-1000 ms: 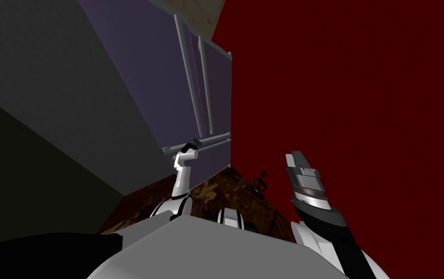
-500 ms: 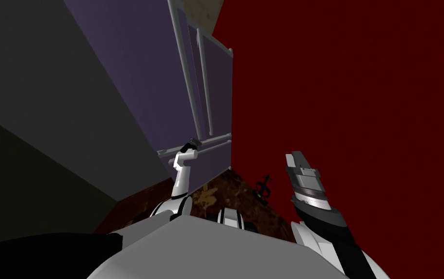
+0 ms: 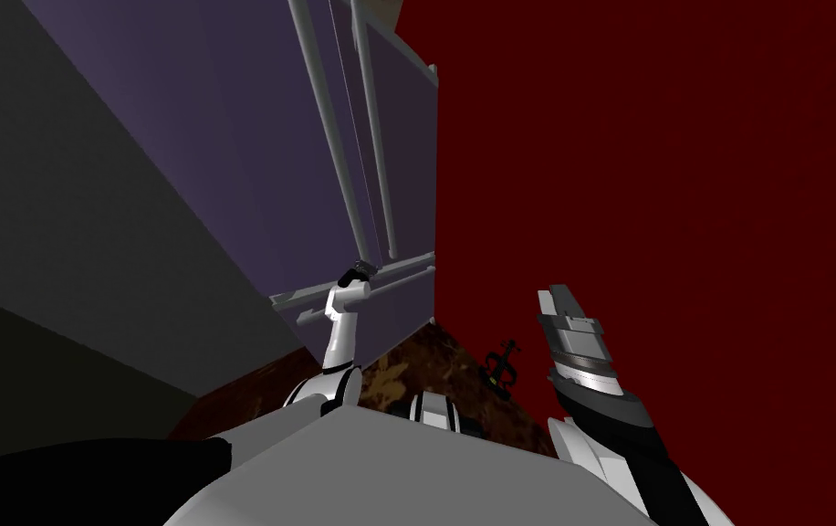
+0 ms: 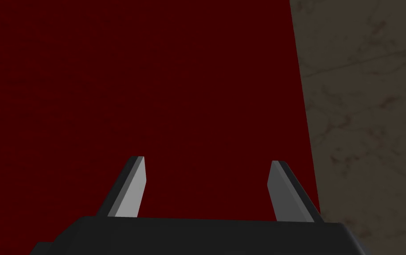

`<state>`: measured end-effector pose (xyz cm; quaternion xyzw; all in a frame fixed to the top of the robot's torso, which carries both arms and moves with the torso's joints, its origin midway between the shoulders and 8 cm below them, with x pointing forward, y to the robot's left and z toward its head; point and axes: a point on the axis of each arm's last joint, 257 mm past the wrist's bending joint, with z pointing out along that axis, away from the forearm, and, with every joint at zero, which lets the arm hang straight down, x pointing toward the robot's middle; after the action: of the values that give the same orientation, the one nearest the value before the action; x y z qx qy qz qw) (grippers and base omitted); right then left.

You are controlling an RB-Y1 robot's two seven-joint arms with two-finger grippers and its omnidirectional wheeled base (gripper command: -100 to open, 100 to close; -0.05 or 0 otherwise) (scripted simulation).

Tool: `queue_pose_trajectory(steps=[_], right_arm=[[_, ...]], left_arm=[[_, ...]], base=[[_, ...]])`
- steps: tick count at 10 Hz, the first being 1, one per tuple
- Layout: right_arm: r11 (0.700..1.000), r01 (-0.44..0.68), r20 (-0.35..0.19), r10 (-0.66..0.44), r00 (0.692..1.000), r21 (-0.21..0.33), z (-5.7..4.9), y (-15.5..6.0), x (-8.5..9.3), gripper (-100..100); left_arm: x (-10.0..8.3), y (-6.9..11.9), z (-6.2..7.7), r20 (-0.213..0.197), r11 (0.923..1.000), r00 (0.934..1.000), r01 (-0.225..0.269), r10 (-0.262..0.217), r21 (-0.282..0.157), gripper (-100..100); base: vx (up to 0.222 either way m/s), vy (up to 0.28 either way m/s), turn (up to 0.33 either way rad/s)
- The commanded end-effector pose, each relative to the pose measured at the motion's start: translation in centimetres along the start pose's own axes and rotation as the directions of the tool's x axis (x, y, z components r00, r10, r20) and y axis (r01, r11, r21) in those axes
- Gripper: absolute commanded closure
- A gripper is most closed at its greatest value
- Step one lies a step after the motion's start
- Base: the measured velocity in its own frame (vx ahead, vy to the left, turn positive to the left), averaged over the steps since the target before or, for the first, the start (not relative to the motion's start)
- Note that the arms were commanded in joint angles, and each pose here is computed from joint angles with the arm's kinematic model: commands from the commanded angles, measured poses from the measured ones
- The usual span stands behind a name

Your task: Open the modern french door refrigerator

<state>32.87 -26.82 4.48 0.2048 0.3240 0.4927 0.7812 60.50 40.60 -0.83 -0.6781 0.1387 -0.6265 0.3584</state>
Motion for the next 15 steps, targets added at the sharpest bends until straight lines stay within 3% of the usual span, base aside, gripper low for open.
queue_pose_trajectory(steps=[1, 2, 3, 5, 9, 15], right_arm=[[1.0, 0.0, 0.0, 0.0, 1.0, 0.0, 0.0, 0.0, 0.0, 0], [1.0, 0.0, 0.0, 0.0, 1.0, 0.0, 0.0, 0.0, 0.0, 0], [1.0, 0.0, 0.0, 0.0, 1.0, 0.0, 0.0, 0.0, 0.0, 0], [1.0, 0.0, 0.0, 0.0, 1.0, 0.0, 0.0, 0.0, 0.0, 0], [1.0, 0.0, 0.0, 0.0, 1.0, 0.0, 0.0, 0.0, 0.0, 0], [1.0, 0.0, 0.0, 0.0, 1.0, 0.0, 0.0, 0.0, 0.0, 0]], left_arm=[[-0.6, -1.3, 0.3, 0.03, 0.9995, 0.9996, -0.001, 0.0, 0.032, -100], [-0.6, -0.8, 0.3, 0.026, 0.9998, 0.9997, -0.001, 0.0, 0.02, -100], [-0.1, -0.4, 0.1, 0.009, 1.0, 1.0, 0.0, 0.0, 0.009, 100], [0.3, -0.1, 0.0, -0.001, 1.0, 1.0, 0.004, -0.004, 0.003, 100], [4.1, 3.9, -0.1, -0.072, 0.9967, 0.9973, 0.008, -0.014, -0.081, 100], [9.8, 9.6, -1.2, -0.177, 0.9791, 0.9835, -0.002, -0.035, -0.203, 100]], base=[[0.01, 0.08, -0.182], [0.002, 0.039, -0.038], [-0.009, -0.03, 0.213], [0.005, -0.062, 0.16], [-0.18, 0.142, -0.112], [-0.244, 0.152, -0.114]])
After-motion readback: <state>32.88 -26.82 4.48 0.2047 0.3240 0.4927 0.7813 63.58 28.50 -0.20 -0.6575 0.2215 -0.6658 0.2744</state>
